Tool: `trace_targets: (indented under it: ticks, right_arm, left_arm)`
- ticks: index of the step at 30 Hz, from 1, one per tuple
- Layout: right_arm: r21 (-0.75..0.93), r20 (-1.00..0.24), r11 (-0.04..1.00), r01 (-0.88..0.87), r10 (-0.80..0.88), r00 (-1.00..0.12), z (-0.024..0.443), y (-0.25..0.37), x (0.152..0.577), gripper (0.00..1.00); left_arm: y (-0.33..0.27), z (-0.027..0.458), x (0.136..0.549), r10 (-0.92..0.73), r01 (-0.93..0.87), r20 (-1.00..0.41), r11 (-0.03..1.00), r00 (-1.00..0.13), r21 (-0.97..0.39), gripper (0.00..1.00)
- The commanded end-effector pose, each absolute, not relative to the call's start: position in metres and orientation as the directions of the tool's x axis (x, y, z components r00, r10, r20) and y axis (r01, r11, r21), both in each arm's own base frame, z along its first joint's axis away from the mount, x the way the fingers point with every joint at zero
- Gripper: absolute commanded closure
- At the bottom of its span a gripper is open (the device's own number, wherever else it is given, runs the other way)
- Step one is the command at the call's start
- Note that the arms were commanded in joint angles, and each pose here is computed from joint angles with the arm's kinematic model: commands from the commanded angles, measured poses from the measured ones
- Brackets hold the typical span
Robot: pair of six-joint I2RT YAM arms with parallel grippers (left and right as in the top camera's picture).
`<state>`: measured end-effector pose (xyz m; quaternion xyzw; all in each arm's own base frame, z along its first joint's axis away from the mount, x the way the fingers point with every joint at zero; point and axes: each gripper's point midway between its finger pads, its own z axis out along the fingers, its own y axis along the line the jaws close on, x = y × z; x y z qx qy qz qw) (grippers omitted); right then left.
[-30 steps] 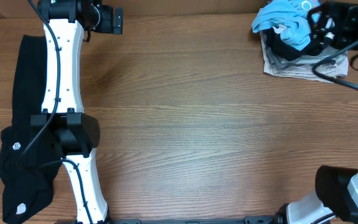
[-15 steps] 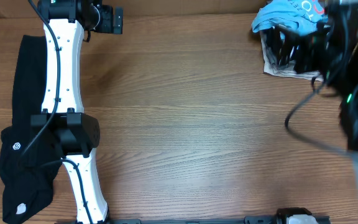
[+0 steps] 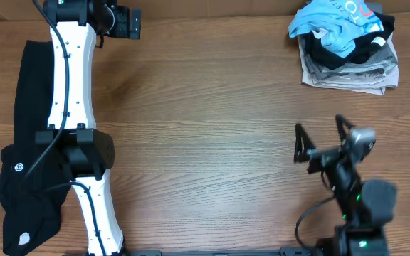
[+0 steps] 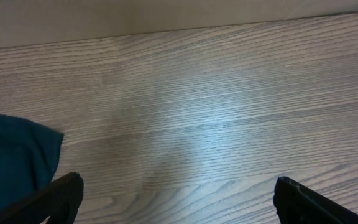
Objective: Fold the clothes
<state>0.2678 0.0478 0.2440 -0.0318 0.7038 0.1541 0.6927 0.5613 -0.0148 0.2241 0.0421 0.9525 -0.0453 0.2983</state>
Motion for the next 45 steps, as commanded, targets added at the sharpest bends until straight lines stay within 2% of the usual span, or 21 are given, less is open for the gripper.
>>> trace_targets:
  ticks: [1,5,10,16,18,45]
  right_arm:
    - [0.267,-0.963,0.94,-0.213,0.269,-0.02,0.217,0.039,0.259,0.0]
    - [0.3,-0.953,0.939,-0.168,0.302,-0.012,0.191,0.032,0.255,0.0]
    - [0.299,-0.954,0.946,-0.127,0.3,-0.018,0.183,0.026,0.253,0.0]
    - [0.304,-0.951,0.948,-0.092,0.298,-0.078,0.165,0.023,0.248,0.0]
    - [0.302,-0.953,0.949,-0.096,0.298,-0.048,0.171,0.022,0.245,0.0]
    - [0.303,-0.953,0.949,-0.092,0.299,-0.051,0.17,0.021,0.246,0.0]
  left_arm:
    - [-0.011,0.223,0.565,0.048,0.104,-0.577,0.992,-0.816,-0.065,0.0]
    - [-0.011,0.223,0.565,0.048,0.104,-0.577,0.992,-0.815,-0.065,0.0]
    - [-0.011,0.223,0.565,0.048,0.104,-0.577,0.992,-0.816,-0.065,0.0]
    - [-0.01,0.223,0.565,0.048,0.104,-0.577,0.993,-0.815,-0.065,0.0]
    - [-0.01,0.223,0.565,0.048,0.104,-0.577,0.993,-0.815,-0.064,0.0]
    - [-0.012,0.223,0.565,0.05,0.106,-0.577,0.992,-0.815,-0.065,0.0]
